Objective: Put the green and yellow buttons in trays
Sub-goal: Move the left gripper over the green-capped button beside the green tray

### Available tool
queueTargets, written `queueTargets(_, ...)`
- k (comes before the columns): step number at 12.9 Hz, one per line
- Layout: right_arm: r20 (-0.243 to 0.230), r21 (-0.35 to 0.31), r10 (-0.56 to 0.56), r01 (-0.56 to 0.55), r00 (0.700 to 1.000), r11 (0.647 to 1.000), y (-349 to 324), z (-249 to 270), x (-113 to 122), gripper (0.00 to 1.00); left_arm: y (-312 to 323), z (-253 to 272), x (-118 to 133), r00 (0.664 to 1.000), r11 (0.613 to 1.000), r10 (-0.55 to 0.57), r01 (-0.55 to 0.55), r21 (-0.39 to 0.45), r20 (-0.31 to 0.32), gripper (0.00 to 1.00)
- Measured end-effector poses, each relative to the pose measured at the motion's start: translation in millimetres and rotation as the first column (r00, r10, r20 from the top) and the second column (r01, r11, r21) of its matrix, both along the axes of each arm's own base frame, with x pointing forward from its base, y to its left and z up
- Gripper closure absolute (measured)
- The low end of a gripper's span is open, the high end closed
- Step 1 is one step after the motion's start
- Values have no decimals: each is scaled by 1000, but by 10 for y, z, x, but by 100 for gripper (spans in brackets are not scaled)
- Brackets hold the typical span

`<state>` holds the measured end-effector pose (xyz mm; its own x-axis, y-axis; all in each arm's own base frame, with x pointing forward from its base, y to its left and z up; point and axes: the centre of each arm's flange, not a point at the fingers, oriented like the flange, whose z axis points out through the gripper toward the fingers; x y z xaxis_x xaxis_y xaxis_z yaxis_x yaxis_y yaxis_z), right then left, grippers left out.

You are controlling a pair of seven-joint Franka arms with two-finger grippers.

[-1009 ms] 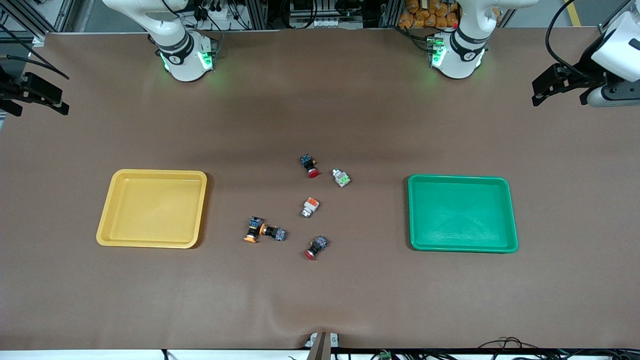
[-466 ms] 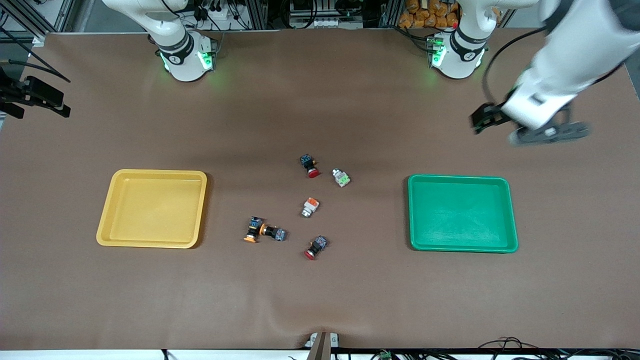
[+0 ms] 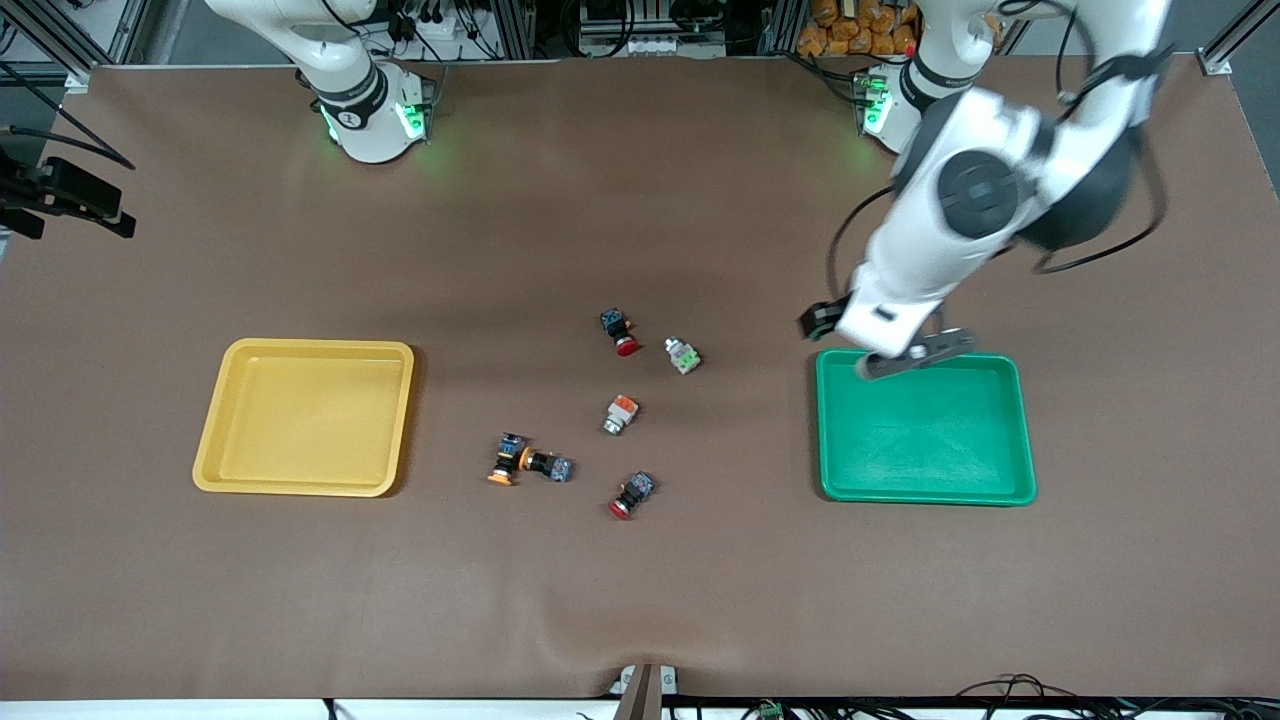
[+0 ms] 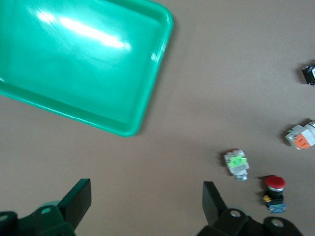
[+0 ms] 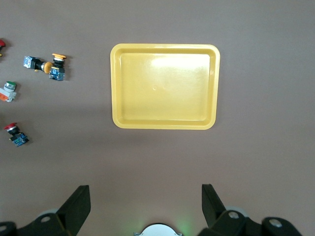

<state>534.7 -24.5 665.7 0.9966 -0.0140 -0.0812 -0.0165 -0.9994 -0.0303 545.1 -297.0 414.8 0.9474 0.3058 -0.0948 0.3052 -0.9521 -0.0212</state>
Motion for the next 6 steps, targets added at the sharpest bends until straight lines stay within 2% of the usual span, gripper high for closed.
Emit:
queueTargets(3, -19, 1, -5, 5, 1000, 1000, -27, -105, 61, 0, -561, -482, -138, 998, 1000, 30, -30, 8, -49, 0)
queueTargets(6, -30, -1, -7, 7, 1000, 1000, -47, -213, 140, 0, -916, -882, -124, 995, 997, 82, -82, -4, -64, 0)
